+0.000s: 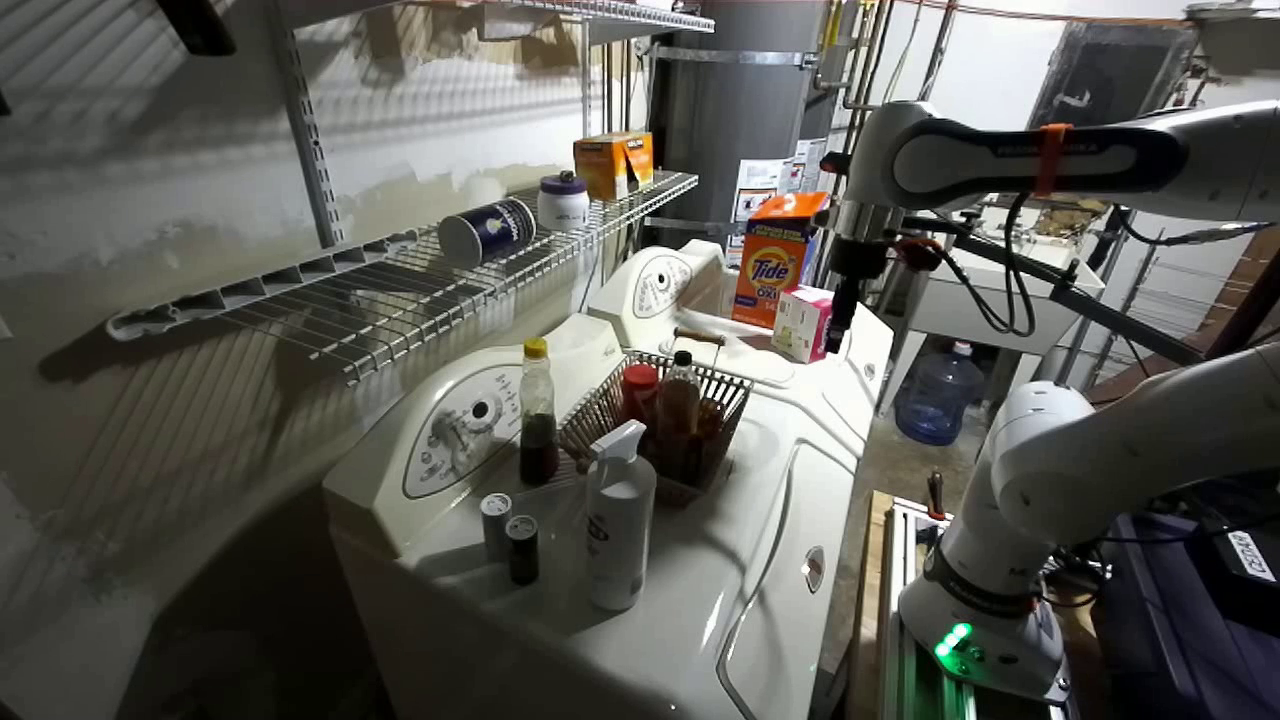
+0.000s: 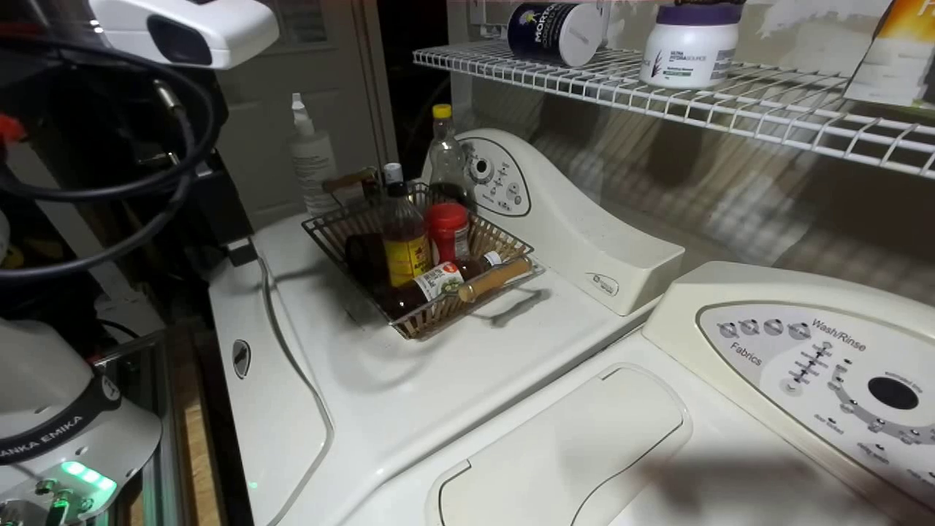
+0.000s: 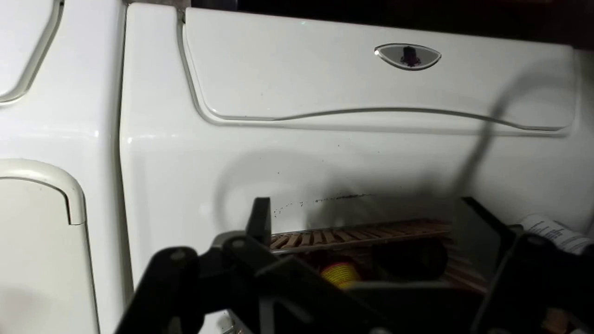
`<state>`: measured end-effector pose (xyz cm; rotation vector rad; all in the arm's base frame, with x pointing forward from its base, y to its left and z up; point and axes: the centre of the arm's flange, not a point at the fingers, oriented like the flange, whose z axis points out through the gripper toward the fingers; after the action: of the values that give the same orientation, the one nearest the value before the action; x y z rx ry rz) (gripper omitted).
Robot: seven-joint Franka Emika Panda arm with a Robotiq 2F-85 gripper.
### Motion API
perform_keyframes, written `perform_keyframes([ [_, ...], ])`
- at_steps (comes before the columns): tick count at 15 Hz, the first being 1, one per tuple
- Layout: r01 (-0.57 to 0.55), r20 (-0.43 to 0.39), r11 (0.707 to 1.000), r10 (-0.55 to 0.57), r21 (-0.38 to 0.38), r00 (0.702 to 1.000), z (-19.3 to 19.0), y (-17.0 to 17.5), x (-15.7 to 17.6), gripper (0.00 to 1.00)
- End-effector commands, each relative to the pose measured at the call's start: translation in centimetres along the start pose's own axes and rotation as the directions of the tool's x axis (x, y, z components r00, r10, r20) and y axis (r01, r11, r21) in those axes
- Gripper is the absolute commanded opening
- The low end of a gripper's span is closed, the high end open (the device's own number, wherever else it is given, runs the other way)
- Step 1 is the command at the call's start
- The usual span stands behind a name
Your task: Place the salt cellar vertically upright
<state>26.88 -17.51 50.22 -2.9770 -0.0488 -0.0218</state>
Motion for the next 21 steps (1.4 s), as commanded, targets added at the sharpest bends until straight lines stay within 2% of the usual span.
perform_keyframes([
  [1,0.172,-0.008,0.983,-0.172,-0.057,0.985,0.2,-3.9,-2.5,1.00],
  [4,0.313,0.051,0.947,-0.310,-0.077,0.949,1.1,-9.0,-6.4,1.00],
  [7,0.446,0.111,0.889,-0.436,-0.106,0.893,2.7,-13.3,-9.5,1.00],
  [8,0.359,0.122,0.930,-0.348,-0.083,0.929,1.7,-9.8,-5.2,1.00],
  [10,0.368,0.111,0.924,-0.357,-0.101,0.927,1.7,-10.6,-5.9,1.00],
  [13,0.366,0.109,0.927,-0.358,-0.076,0.927,2.0,-10.0,-5.7,1.00],
  [21,0.365,0.114,0.928,-0.356,-0.073,0.928,2.0,-9.9,-5.5,1.00],
])
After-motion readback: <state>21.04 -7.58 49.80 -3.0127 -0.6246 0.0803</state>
